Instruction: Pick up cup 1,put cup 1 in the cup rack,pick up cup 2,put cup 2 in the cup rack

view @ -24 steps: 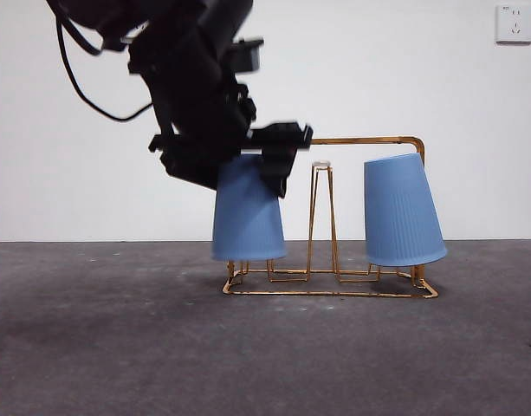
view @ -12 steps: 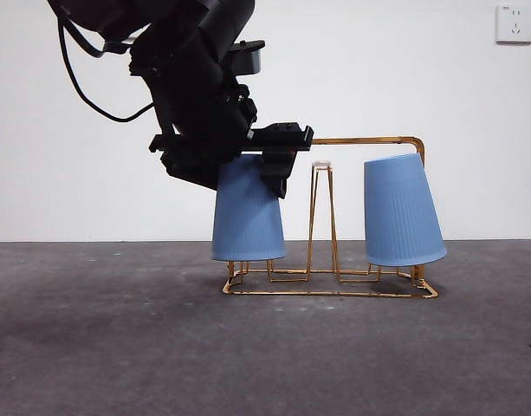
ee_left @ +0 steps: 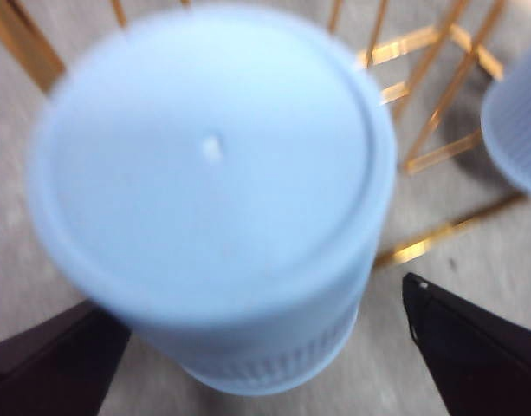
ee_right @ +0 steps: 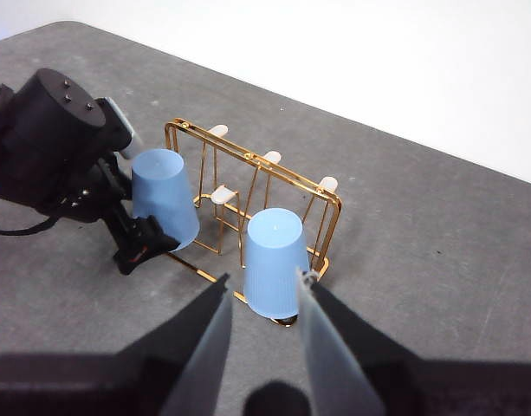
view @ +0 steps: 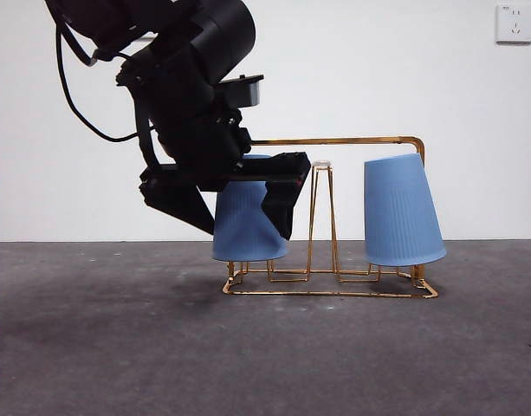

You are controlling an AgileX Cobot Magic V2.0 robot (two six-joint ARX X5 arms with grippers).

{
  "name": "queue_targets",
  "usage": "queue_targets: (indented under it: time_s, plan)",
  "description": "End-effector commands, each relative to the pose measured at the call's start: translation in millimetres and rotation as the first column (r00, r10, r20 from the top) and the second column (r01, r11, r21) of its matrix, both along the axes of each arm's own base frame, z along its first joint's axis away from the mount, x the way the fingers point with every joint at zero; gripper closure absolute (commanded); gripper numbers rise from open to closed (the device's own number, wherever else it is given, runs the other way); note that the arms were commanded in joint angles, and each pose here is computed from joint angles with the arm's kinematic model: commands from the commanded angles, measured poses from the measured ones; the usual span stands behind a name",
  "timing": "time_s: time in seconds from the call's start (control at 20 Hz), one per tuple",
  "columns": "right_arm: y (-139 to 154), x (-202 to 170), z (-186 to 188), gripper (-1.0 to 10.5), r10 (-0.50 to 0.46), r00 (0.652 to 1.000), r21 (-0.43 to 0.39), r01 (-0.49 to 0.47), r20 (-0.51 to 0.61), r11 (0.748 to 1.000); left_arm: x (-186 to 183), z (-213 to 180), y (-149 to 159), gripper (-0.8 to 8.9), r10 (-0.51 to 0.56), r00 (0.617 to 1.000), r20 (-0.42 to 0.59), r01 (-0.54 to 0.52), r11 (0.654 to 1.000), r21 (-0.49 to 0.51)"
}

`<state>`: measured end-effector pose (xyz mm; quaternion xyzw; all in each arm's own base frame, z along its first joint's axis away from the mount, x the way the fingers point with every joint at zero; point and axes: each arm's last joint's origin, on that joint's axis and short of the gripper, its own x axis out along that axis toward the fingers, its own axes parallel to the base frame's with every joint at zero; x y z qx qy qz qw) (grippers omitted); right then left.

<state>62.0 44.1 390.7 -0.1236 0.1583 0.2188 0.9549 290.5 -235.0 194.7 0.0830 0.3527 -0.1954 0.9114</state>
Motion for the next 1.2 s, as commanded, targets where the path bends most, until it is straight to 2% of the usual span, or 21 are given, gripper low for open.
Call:
queue_targets:
  time_s: [0.05,0.35,0.75,1.0,1.2]
  plan:
    - [0,0,0,8.2,-0.003,1.000,0.011,0.003,-0.002,1.000,-2,-3,2,2.71,-0.006,0.999,-0.050,0.006,1.000,0.013]
    - [0,0,0,8.2,-0.003,1.000,0.010,0.003,-0.003,1.000,-16,6,9,2.79,-0.031,0.988,-0.154,0.034,0.999,0.015]
    - [0,-1,-4,8.2,0.005,0.999,0.000,-0.005,-0.052,1.000,-55,51,25,2.79,-0.059,0.978,-0.198,0.067,0.997,0.035]
    - [0,-3,-10,8.2,0.029,0.991,-0.001,-0.029,-0.132,1.000,-93,92,44,2.79,-0.153,0.965,-0.213,0.149,0.988,-0.036]
    - [1,-4,-15,8.2,0.066,0.976,0.014,-0.065,-0.207,0.998,-123,122,62,2.79,-0.232,0.955,-0.183,0.212,0.970,-0.121]
